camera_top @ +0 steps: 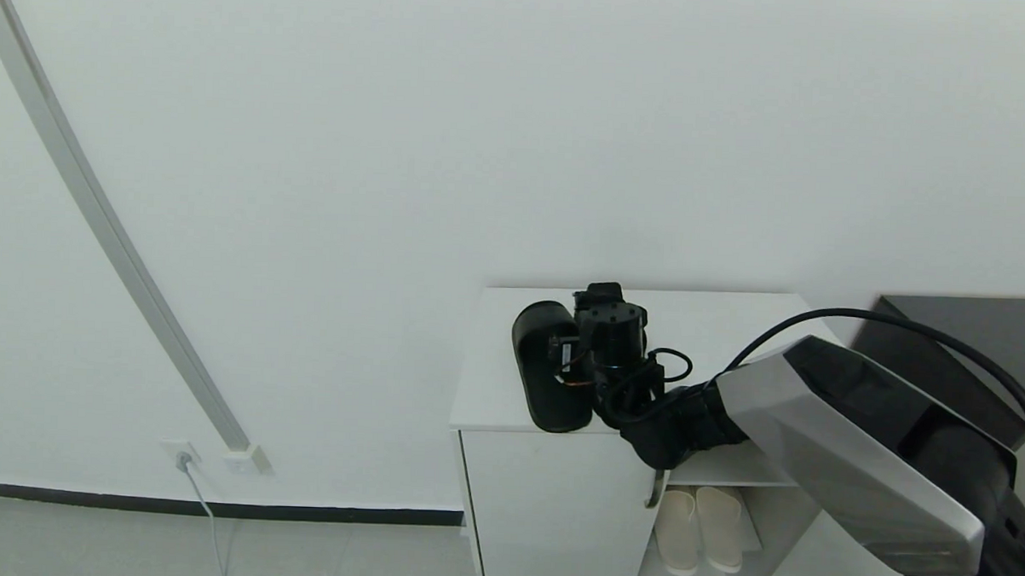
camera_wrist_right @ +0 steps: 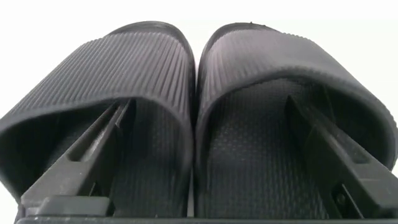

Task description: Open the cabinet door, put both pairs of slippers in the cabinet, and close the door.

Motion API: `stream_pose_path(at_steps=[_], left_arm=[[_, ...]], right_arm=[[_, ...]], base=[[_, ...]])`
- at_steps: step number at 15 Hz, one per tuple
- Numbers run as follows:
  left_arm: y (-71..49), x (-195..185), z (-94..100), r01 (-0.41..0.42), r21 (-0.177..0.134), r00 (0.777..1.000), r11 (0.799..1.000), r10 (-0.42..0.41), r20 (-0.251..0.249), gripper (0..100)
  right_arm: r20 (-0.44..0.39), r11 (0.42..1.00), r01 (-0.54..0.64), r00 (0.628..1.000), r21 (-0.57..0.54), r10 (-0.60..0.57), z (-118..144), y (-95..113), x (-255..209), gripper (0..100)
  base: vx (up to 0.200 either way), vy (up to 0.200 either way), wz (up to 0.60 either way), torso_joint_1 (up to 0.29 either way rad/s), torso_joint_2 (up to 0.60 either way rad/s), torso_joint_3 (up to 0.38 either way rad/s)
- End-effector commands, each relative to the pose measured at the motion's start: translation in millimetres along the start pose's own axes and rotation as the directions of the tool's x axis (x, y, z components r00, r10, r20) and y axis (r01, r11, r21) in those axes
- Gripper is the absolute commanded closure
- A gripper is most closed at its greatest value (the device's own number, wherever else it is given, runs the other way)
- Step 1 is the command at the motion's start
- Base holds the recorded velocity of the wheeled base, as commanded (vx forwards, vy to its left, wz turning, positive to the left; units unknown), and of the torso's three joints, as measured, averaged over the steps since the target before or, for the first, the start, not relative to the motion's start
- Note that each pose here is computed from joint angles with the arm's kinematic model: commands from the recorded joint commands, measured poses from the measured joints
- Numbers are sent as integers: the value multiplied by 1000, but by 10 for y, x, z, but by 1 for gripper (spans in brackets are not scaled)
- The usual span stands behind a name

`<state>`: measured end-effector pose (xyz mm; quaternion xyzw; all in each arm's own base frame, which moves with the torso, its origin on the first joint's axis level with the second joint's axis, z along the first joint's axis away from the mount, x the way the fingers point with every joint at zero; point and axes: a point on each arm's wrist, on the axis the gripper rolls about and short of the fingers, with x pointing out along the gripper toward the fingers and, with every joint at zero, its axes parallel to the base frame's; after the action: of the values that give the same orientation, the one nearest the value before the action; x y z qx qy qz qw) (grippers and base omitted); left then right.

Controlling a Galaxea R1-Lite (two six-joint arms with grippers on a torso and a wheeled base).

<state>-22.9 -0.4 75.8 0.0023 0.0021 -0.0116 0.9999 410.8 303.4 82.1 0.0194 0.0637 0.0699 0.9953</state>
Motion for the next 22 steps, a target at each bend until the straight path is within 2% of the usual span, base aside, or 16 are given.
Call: stream_pose_path(at_steps=[1,8,12,14,17,20,22], left_arm=[[0,0,-1,0,0,1000,1000,0,0,100],[0,0,-1,1,0,1000,1000,-1,0,100],[0,0,-1,1,0,1000,1000,-1,0,100],[0,0,-1,0,0,1000,1000,0,0,100],[0,0,-1,0,0,1000,1000,0,0,100],[0,1,-5,1,6,1000,1000,-1,-2,100],[0,0,-1,0,3,1000,1000,0,0,100]], right_arm=[[-3,1000,-1,1000,-1,1,-32,9,18,100],[9,1000,-5,1000,4,5,48,33,-34,100],[33,999,-27,999,18,26,405,-18,-335,100],[49,998,-58,997,26,57,688,-95,-653,100],[23,980,-198,980,12,198,881,-275,-1265,100],[-26,939,-344,939,-2,344,902,-481,-1780,100],[-56,908,-420,907,-10,418,877,-590,-1967,100]], base=[[0,0,0,0,0,0],[0,0,0,0,0,0],[0,0,0,0,0,0],[0,0,0,0,0,0],[0,0,0,0,0,0],[0,0,0,0,0,0],[0,0,0,0,0,0]])
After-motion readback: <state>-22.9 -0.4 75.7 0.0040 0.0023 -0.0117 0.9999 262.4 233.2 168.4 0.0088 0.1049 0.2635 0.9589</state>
